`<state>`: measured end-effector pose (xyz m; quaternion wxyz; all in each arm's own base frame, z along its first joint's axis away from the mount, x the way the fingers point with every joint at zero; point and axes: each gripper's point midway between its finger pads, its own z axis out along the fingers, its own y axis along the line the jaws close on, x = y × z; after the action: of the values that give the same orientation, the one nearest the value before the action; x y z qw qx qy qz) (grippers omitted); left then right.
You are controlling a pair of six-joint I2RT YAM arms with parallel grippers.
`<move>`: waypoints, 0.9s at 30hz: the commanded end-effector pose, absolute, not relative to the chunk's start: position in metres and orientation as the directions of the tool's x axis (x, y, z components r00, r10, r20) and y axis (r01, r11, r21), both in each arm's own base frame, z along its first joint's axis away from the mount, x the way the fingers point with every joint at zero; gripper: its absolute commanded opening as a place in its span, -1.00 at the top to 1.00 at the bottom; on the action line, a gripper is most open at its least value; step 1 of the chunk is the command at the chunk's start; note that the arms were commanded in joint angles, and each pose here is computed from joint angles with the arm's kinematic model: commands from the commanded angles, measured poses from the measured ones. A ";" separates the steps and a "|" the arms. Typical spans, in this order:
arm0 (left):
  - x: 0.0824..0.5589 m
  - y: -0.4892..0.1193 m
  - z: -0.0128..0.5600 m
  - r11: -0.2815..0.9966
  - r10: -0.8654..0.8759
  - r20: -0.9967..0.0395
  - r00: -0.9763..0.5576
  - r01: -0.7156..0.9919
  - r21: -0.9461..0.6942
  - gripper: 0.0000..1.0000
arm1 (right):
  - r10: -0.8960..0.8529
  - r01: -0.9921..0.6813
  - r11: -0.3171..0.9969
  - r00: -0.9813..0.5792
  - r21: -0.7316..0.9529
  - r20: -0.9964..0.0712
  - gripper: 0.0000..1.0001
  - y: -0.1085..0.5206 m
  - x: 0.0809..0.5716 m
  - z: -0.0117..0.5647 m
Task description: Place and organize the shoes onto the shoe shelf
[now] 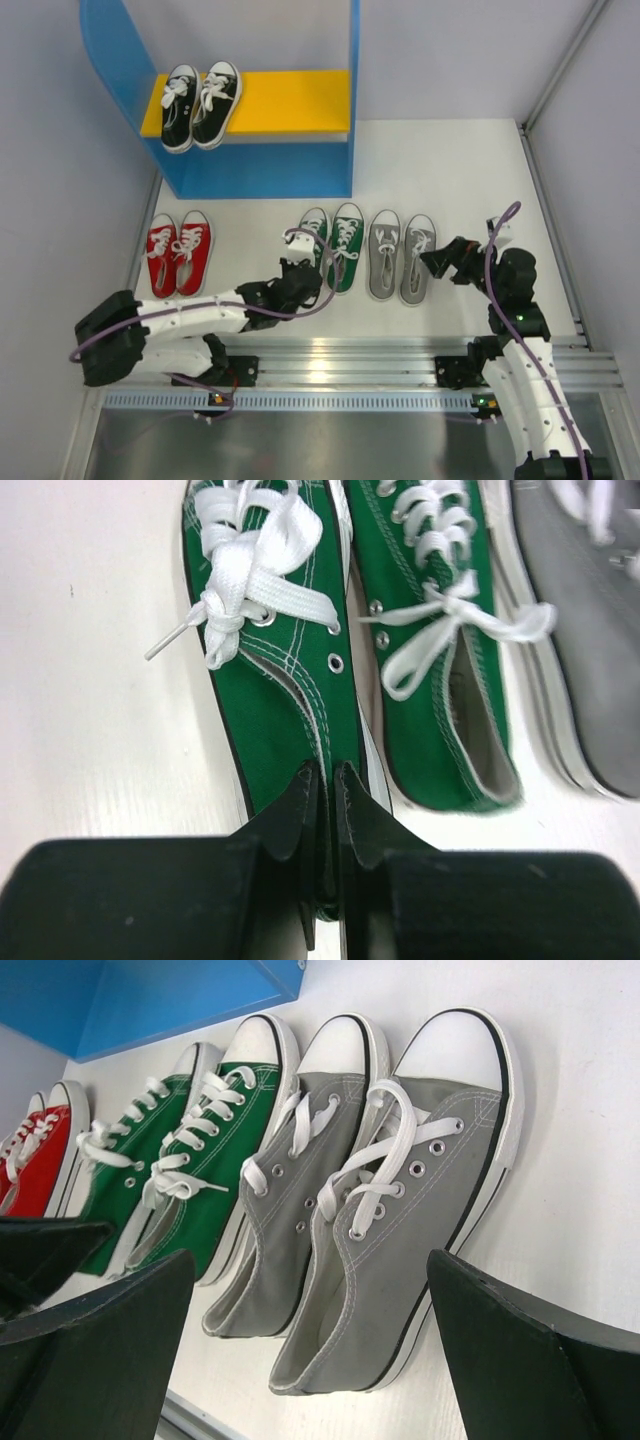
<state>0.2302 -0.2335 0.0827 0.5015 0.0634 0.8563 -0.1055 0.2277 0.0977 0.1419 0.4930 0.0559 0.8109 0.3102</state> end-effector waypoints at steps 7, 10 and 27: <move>0.207 -0.233 0.208 0.947 -0.095 -0.912 -0.399 0.247 -0.206 1.00 | 0.375 -0.268 0.802 -0.469 0.533 -0.800 -0.99 0.101 0.230 0.152; 0.209 -0.234 0.246 0.952 -0.061 -0.935 -0.348 0.262 -0.159 1.00 | 0.371 -0.274 0.802 -0.467 0.530 -0.803 -0.99 0.101 0.230 0.153; 0.289 -0.220 0.440 0.934 -0.055 -0.998 -0.033 0.351 -0.063 1.00 | 0.363 -0.308 0.786 -0.470 0.535 -0.804 -0.99 0.106 0.229 0.158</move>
<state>0.2517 -0.2381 0.3834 0.6481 0.1274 0.7438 -0.1025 0.2262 0.1009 0.1447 0.4963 0.0412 0.8073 0.3165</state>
